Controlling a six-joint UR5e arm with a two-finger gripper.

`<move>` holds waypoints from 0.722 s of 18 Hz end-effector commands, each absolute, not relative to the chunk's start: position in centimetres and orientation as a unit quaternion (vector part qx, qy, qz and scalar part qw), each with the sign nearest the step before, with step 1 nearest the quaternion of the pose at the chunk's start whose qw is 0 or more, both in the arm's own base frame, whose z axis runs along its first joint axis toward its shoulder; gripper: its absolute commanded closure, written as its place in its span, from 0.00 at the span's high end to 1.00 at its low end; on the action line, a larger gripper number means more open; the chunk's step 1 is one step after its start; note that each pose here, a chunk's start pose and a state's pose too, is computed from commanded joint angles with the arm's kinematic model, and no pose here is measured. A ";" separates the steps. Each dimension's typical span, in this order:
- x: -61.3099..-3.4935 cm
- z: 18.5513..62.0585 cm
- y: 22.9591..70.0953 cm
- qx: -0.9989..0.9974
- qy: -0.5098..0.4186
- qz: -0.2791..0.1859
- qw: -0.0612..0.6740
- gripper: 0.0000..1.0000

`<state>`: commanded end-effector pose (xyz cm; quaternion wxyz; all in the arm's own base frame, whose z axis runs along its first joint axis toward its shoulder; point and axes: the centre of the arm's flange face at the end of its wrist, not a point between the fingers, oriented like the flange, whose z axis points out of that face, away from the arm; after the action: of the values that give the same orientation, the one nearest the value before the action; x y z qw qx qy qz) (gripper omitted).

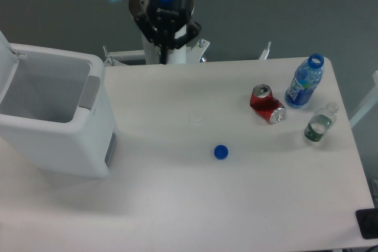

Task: Close the trash can

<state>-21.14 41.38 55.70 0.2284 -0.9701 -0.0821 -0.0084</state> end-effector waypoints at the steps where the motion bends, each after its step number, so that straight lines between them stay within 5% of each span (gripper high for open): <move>1: -20.3 56.2 41.6 -0.968 -0.087 -0.014 0.236 0.03; 13: -11.0 62.7 41.4 -0.946 -0.086 -0.054 0.307 0.04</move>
<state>-11.01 41.42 62.66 0.3072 -0.9462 -0.0862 -0.0543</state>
